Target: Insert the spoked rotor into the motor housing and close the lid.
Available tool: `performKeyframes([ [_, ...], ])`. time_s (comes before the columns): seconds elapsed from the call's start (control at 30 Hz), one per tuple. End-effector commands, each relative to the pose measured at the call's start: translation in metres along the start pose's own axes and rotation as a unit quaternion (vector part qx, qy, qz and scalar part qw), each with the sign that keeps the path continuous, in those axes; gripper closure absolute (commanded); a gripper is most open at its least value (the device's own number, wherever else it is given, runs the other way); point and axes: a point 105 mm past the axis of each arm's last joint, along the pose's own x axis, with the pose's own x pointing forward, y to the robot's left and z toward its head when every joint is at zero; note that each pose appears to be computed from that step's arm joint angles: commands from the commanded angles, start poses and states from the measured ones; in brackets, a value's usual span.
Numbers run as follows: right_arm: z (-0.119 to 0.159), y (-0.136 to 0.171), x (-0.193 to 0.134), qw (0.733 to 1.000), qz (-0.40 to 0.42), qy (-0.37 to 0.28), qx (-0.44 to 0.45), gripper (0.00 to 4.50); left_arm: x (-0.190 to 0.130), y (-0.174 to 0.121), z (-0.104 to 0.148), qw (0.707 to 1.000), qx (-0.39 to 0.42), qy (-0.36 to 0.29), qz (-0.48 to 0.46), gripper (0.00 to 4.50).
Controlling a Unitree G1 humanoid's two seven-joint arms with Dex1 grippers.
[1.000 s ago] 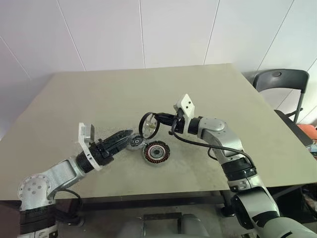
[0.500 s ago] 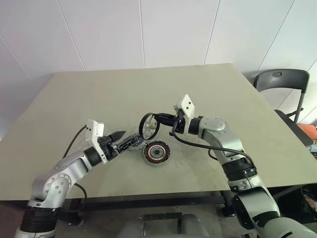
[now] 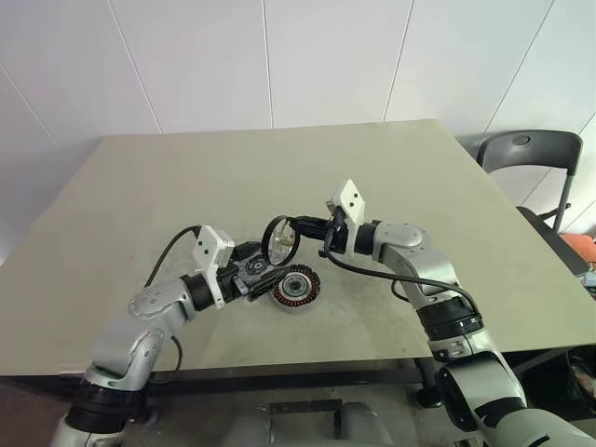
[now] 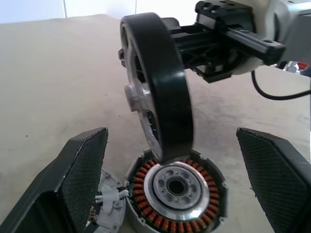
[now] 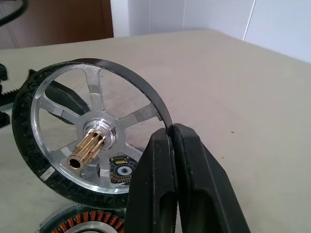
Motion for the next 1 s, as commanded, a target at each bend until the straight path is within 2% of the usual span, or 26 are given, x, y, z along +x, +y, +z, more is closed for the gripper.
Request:
performKeyframes([
  [0.03, 0.015, 0.004, 0.002, 1.000, 0.009, -0.026, -0.013, 4.49, 0.003, 0.006, 0.010, 1.000, 0.015, -0.018, 0.010, 0.18],
  [0.1, 0.016, 0.005, 0.002, 1.000, 0.010, -0.026, -0.012, 4.50, 0.002, 0.009, 0.009, 1.000, 0.014, -0.016, 0.018, 0.58],
  [0.37, 0.017, 0.005, 0.001, 1.000, 0.010, -0.028, -0.010, 4.50, 0.003, 0.008, 0.011, 0.999, 0.001, -0.027, 0.022, 3.26],
  [0.43, 0.016, 0.007, 0.001, 1.000, 0.012, -0.028, -0.007, 4.50, 0.004, 0.007, 0.012, 0.999, 0.001, -0.027, 0.019, 3.81],
  [0.5, 0.016, 0.009, 0.002, 1.000, 0.019, -0.025, -0.001, 4.50, 0.005, 0.006, 0.013, 0.999, 0.002, -0.028, 0.019, 3.94],
  [0.7, 0.014, 0.013, 0.000, 0.999, 0.033, -0.014, 0.013, 4.50, 0.005, 0.005, 0.016, 1.000, 0.003, -0.026, 0.014, 3.95],
  [0.8, 0.012, 0.017, -0.002, 0.998, 0.051, -0.006, 0.024, 3.67, 0.005, 0.005, 0.017, 1.000, 0.004, -0.026, 0.013, 3.99],
  [1.0, 0.019, 0.021, -0.005, 0.997, 0.069, -0.014, 0.023, 1.57, 0.005, 0.007, 0.019, 1.000, 0.011, -0.024, 0.013, 4.04],
])
